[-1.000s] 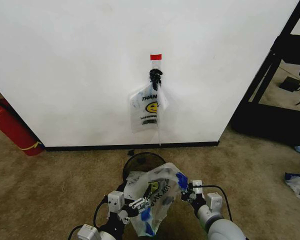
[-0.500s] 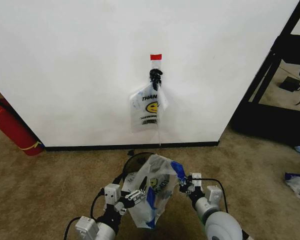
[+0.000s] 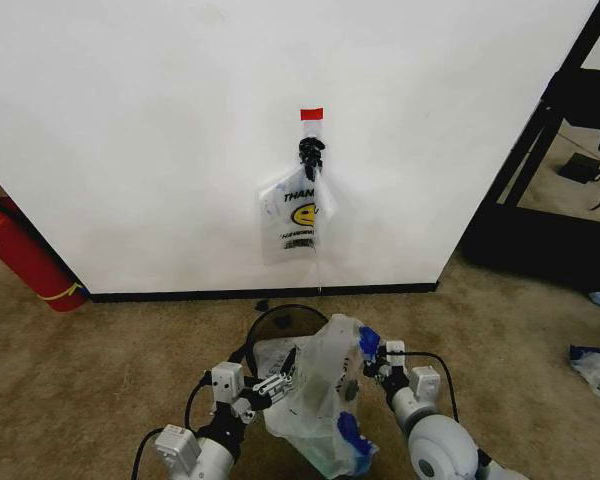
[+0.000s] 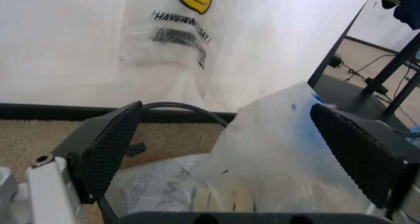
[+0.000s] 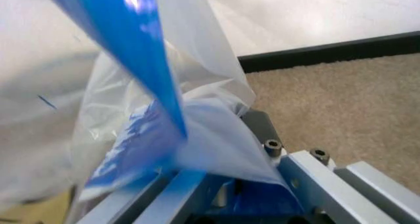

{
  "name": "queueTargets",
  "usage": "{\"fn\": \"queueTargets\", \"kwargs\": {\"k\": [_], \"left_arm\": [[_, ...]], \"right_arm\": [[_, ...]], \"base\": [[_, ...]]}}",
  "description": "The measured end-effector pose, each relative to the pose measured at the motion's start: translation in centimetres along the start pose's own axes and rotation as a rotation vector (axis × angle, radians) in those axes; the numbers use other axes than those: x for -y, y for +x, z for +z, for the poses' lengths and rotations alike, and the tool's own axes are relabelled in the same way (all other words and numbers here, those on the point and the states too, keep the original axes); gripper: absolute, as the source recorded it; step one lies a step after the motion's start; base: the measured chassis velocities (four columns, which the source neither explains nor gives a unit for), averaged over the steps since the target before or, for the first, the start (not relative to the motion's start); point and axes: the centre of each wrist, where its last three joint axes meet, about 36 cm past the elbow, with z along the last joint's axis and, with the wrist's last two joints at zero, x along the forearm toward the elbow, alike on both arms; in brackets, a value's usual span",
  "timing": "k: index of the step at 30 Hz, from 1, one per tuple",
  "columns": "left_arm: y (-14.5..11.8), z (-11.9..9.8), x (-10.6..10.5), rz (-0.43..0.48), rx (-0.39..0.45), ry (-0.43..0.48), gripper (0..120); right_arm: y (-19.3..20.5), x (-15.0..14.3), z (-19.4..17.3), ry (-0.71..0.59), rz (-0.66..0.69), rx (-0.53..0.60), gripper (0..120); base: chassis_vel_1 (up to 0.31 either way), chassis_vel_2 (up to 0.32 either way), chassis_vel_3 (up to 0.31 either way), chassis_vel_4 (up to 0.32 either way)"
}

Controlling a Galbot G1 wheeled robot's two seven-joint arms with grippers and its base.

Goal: Pick up the garbage bag from the wall and place it over the trash bin.

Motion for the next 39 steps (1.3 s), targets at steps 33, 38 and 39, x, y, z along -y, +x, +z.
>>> {"fn": "queueTargets", "kwargs": {"k": [33,38,39], "left_arm": [[-0.6,-0.6,0.0,0.016,-0.008,0.015,100],[0.0,-0.6,0.1,0.004,-0.011,0.022,100],[0.0,-0.6,0.1,0.002,-0.011,0.023,100]], "right_arm": [[1.8,1.1,-4.3,-0.005,-0.017,0.037,53],[4.2,1.6,-4.4,0.069,-0.045,0.04,72],[4.8,1.6,-4.4,0.086,-0.048,0.045,75]], "base": [[0.0,0.0,0.0,0.0],[0.0,0.0,0.0,0.0],[0.0,0.0,0.0,0.0]]}}
